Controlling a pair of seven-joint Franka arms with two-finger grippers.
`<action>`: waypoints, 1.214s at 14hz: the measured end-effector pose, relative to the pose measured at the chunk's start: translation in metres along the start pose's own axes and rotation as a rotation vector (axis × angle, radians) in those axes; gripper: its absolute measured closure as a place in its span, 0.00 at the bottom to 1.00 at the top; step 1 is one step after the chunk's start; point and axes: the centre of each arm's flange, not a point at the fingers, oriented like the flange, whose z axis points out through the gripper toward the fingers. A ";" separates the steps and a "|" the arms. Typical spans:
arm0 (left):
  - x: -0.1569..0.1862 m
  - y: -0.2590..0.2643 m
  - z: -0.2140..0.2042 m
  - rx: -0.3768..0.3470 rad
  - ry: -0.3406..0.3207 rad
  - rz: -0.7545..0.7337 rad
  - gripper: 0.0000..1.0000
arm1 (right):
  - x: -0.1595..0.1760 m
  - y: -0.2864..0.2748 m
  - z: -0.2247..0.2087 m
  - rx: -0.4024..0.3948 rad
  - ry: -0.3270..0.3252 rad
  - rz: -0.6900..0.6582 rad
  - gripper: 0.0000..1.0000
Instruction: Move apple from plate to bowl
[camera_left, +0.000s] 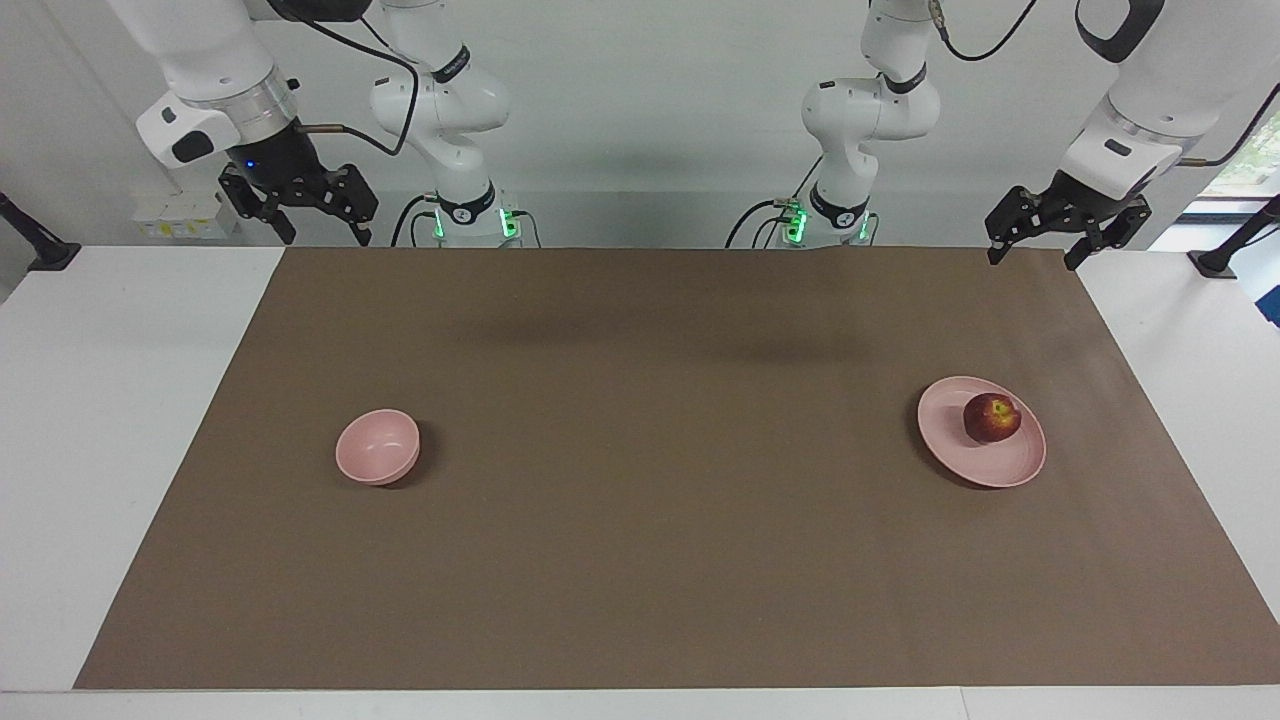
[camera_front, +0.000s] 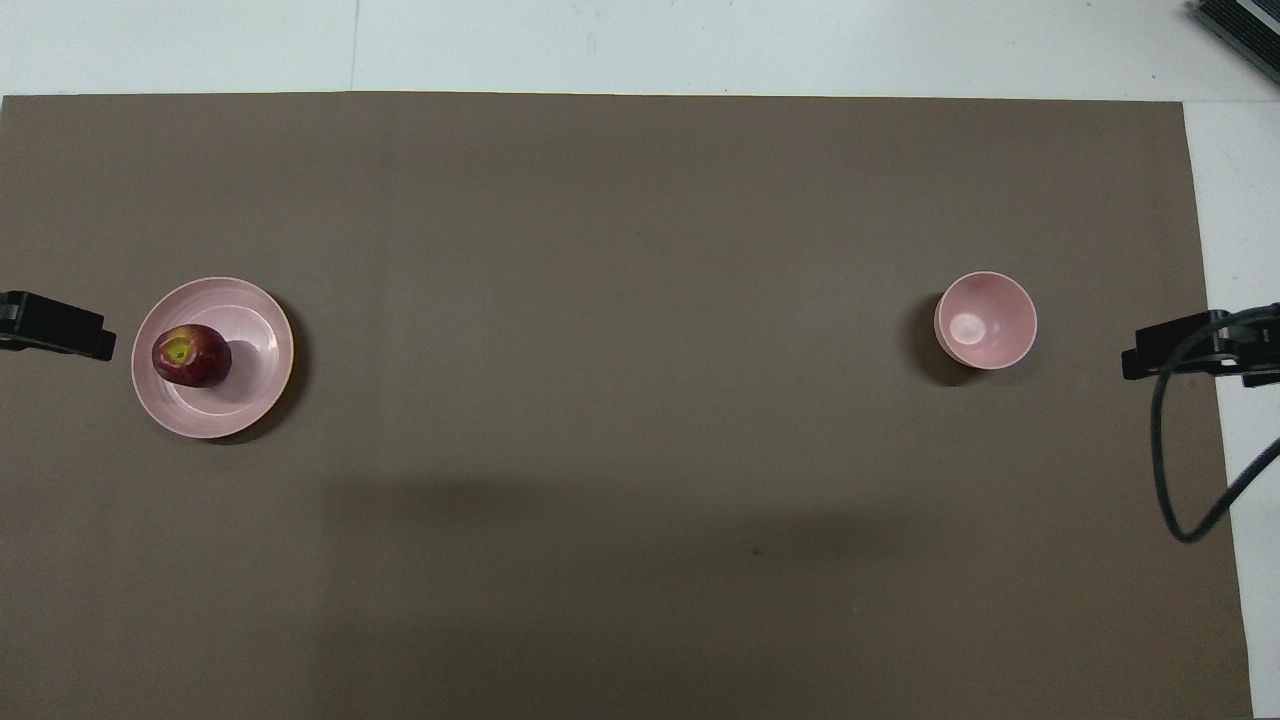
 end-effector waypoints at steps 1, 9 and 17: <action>0.000 0.000 0.000 0.000 -0.003 0.000 0.00 | 0.000 0.000 0.000 0.000 0.000 0.000 0.00; -0.001 0.002 0.001 -0.002 -0.006 0.003 0.00 | 0.000 0.000 0.000 0.000 0.000 0.000 0.00; -0.002 0.000 0.000 -0.002 -0.006 -0.001 0.00 | 0.000 0.000 0.000 0.000 0.000 0.000 0.00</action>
